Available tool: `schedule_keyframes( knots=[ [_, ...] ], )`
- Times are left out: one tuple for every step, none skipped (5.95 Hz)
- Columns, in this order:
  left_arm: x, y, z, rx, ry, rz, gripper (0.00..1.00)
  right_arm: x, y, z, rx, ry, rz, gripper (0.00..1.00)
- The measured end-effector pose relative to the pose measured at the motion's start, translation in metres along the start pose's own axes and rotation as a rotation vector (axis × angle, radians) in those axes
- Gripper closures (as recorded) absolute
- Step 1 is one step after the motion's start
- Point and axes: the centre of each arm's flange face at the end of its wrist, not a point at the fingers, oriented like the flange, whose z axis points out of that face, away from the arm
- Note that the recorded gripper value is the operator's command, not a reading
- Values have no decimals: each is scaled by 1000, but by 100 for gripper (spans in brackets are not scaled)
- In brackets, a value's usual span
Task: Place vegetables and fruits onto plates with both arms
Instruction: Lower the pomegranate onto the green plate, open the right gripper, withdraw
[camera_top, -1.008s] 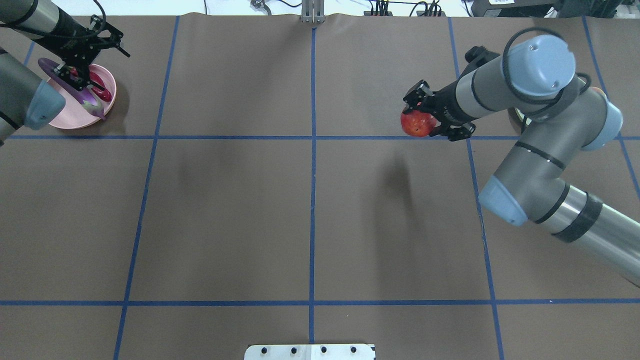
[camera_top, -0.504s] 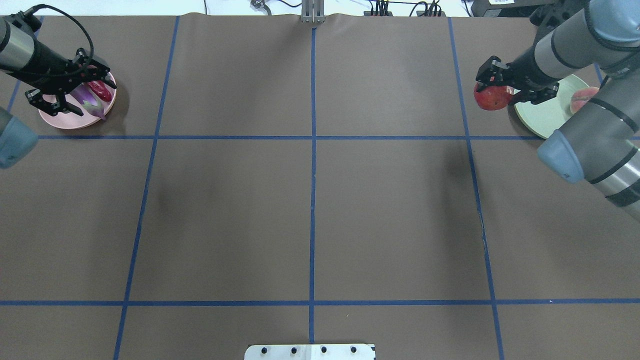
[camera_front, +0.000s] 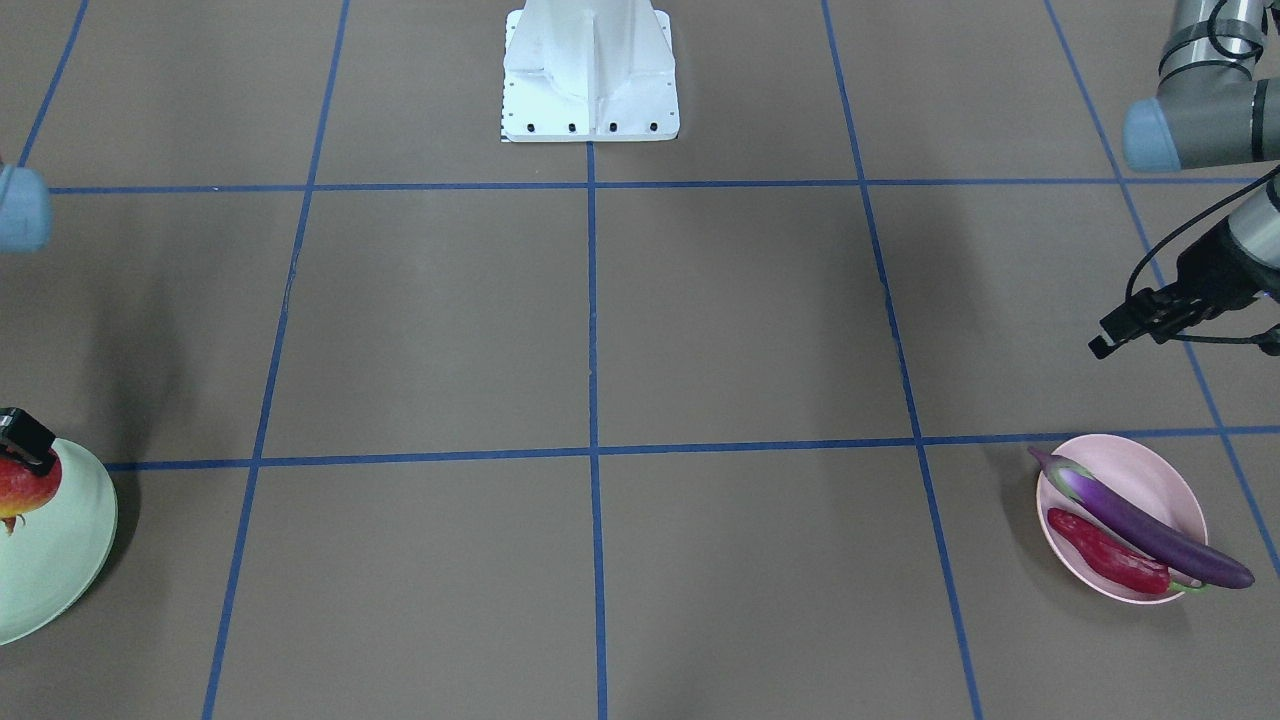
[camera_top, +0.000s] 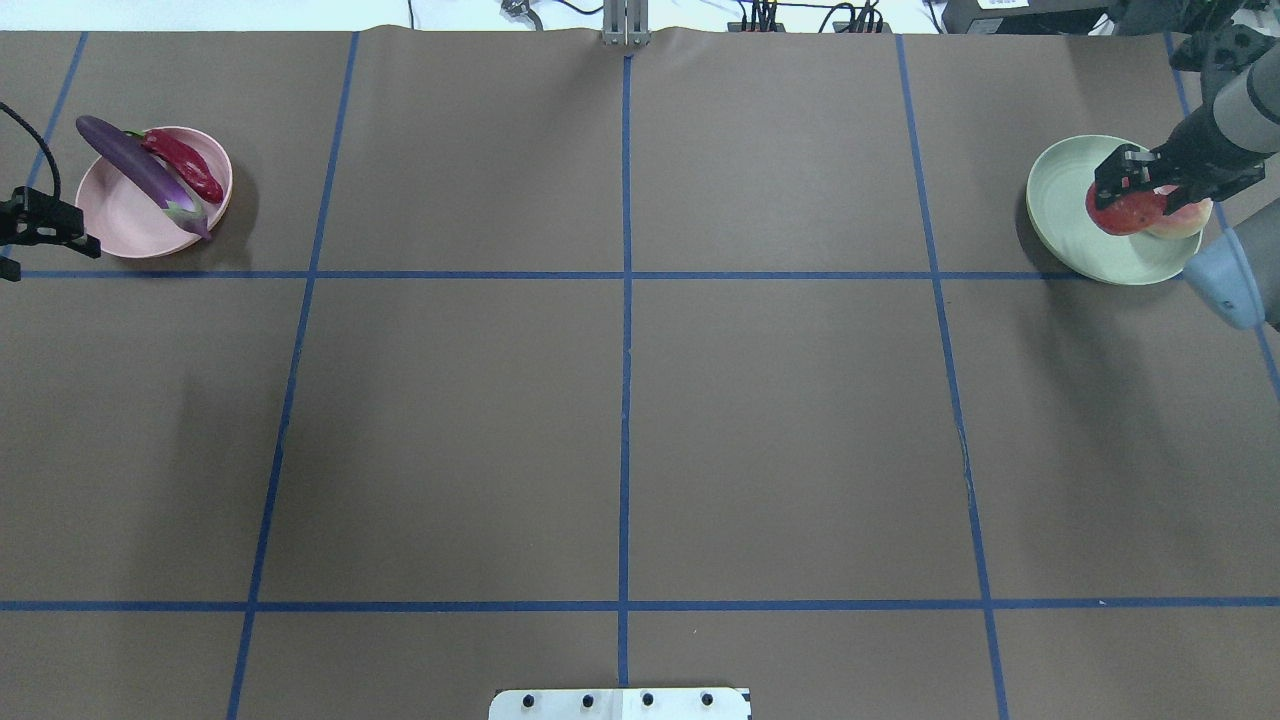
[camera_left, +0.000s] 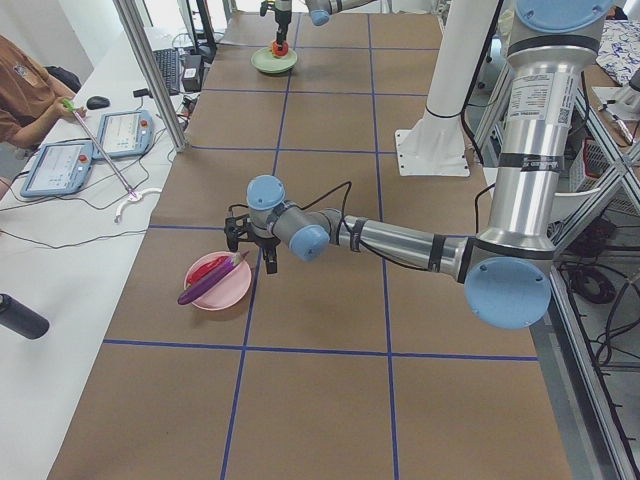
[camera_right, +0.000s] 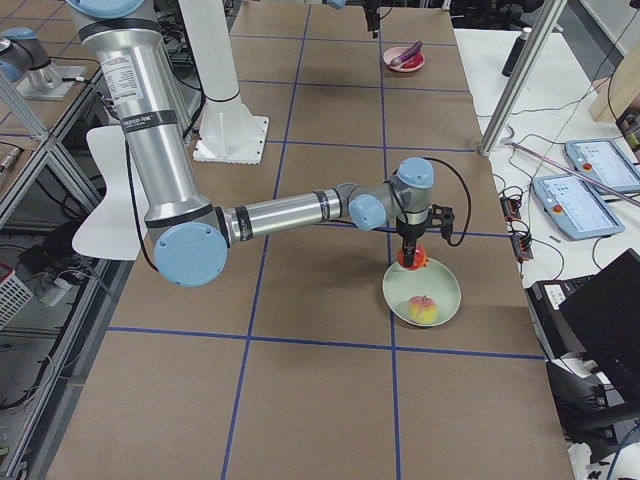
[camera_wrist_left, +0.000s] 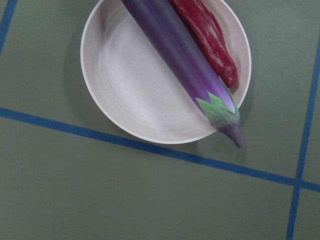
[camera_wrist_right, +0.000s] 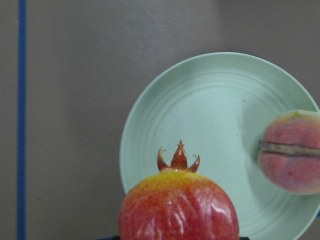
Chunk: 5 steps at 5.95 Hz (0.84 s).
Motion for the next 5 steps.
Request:
schedule_keyframes(
  knots=[
    [-16,9,-13,14,-3,39,0,17,-1,18,-34,16,-19,100],
    [-21,16,-23,21,-3,59,0,19,-4,25,-54,12,-23,100],
    [-18,21,-32,21,-6,60,0,13,-10,28,-63,4,-26,4],
    [-16,28,-40,15,-14,51,0,9,-13,28,-65,-1,-27,0],
    [-17,35,-45,10,-20,46,0,6,-14,26,-65,-9,-30,0]
  ],
)
